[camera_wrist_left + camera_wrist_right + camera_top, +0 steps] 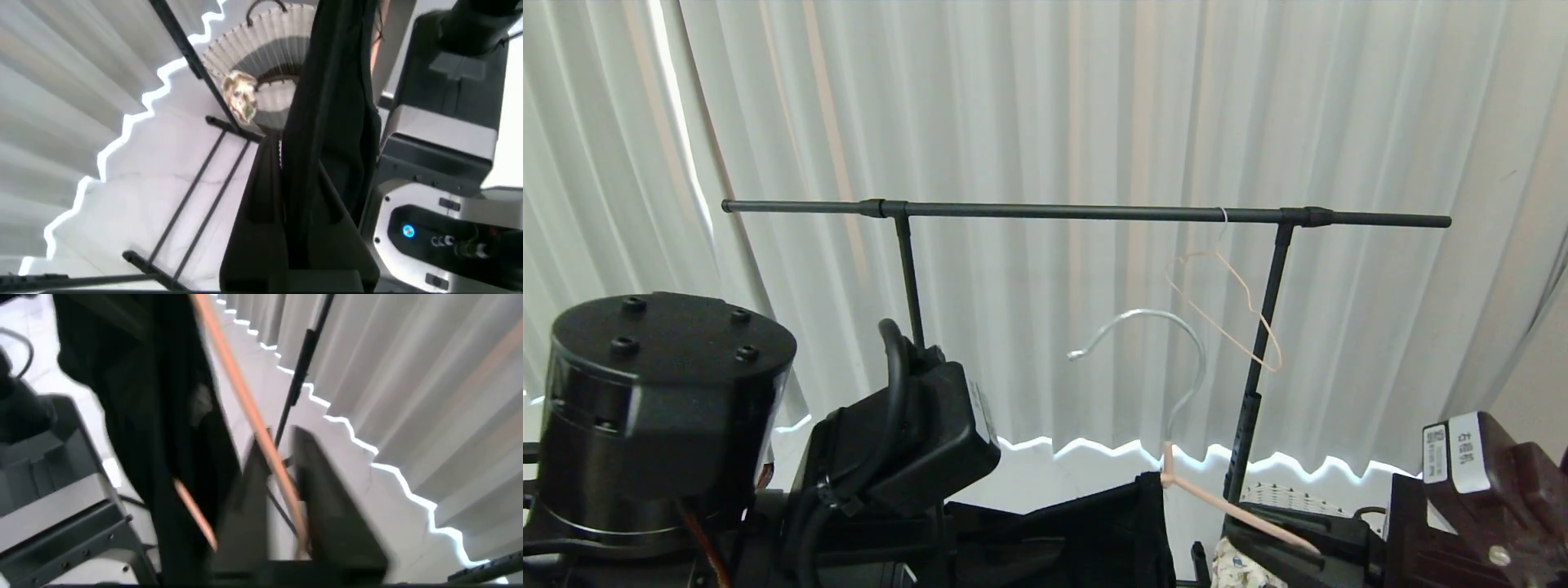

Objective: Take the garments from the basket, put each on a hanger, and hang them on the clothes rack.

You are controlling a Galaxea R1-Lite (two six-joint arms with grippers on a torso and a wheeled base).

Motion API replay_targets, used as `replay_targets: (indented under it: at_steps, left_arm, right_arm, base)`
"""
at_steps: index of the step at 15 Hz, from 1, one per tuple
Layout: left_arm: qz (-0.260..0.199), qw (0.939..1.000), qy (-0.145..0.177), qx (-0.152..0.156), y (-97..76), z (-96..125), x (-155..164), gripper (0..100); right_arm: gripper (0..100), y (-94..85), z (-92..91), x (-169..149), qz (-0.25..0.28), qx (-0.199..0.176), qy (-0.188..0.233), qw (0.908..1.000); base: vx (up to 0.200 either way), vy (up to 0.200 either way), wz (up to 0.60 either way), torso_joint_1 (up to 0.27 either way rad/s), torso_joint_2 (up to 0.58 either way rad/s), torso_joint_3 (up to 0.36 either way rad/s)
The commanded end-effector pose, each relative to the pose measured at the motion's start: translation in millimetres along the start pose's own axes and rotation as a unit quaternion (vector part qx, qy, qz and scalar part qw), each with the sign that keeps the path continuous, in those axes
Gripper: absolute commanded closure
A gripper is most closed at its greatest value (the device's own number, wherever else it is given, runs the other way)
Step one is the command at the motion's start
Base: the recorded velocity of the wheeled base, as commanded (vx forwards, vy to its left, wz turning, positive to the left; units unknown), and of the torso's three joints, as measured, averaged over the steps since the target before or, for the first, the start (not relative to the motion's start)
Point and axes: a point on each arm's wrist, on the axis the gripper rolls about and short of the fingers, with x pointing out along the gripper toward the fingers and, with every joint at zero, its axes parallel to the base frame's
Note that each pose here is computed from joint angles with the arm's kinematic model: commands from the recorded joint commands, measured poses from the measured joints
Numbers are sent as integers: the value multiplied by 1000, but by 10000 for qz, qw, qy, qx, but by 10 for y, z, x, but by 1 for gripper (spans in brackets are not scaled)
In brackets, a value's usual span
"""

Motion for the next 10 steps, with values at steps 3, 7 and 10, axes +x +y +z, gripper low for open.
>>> replay_targets:
  at_steps: [3,7,10]
  left_arm:
    - [406,9984,385,-127,22,-168,35,100]
    - [1454,9865,661,-369,192,-284,24,100]
    - [2018,9788,-265,-230,389,-103,54,100]
  right_arm:
    - [0,-29,-64,34,-404,-46,233,9989]
    - [0,-62,-61,17,-646,-39,205,9977]
    - [0,-49,-127,128,-501,-27,459,9977]
  base:
    - [0,0,0,0,0,0]
    - [0,0,0,0,0,0]
    - [0,0,0,0,0,0]
